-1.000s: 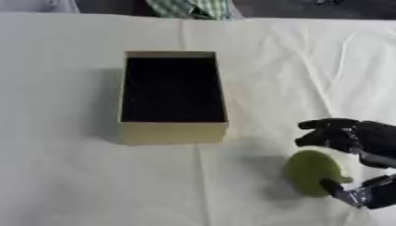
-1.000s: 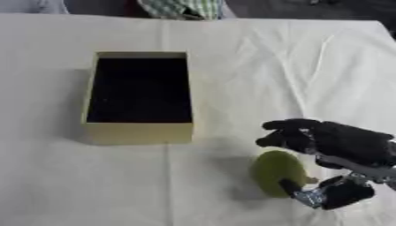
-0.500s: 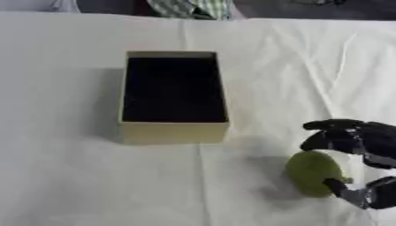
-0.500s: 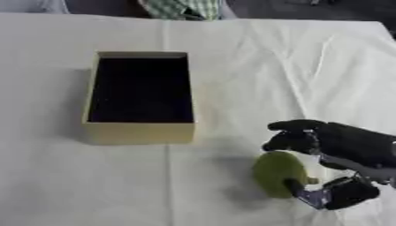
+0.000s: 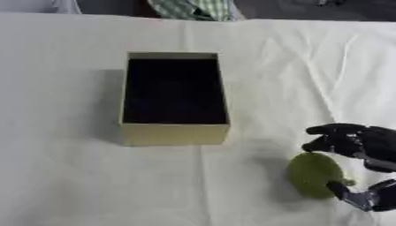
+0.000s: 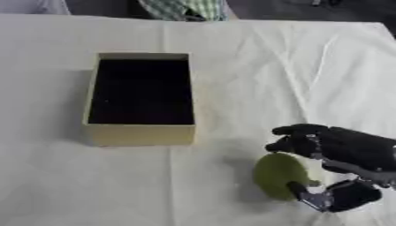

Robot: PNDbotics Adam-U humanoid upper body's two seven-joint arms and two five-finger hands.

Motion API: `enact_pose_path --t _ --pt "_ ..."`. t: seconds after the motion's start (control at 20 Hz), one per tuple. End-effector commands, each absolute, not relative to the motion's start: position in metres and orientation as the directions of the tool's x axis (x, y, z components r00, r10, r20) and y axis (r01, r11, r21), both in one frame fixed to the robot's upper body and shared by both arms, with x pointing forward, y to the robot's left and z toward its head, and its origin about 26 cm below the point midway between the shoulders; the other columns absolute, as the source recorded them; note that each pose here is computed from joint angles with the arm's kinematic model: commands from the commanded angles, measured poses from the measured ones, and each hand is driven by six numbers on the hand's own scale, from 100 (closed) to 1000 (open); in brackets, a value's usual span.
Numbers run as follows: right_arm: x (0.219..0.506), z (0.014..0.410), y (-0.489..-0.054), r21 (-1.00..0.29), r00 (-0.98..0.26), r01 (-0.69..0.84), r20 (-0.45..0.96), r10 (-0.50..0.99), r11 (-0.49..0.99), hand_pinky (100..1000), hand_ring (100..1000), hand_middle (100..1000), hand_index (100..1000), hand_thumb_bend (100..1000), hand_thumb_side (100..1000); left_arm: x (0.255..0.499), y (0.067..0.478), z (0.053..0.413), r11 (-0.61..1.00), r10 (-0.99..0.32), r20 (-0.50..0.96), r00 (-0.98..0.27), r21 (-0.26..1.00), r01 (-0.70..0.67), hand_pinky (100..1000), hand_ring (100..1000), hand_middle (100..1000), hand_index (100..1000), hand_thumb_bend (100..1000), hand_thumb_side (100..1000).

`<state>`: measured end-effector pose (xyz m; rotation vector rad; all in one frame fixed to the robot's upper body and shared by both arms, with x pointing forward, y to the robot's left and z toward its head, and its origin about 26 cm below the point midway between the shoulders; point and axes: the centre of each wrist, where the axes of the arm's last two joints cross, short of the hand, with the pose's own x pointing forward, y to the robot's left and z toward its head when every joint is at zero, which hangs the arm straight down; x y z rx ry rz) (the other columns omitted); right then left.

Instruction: Pick up objects on the table and place them in the box.

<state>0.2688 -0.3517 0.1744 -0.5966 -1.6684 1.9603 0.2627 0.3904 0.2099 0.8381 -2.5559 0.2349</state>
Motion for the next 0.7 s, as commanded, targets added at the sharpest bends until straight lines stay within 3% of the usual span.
enact_pose_path --t 0.05,0.7 --pt "0.2704 0.18 -0.3572 -0.982 -0.775 -0.083 -0.044 0.631 -0.172 960 1000 811 1000 100 714 0.2601 0.393 0.2161 0.799 -0.535 0.434 -0.725 -0.018 -0.601 621 698 628 742 443 454" --pt "0.2727 0.1721 -0.3626 -0.974 -0.751 -0.123 -0.035 0.66 -0.192 954 1000 790 945 100 721 0.2606 0.3926 0.2146 0.803 -0.529 0.436 -0.728 -0.021 -0.596 622 700 629 742 439 458"
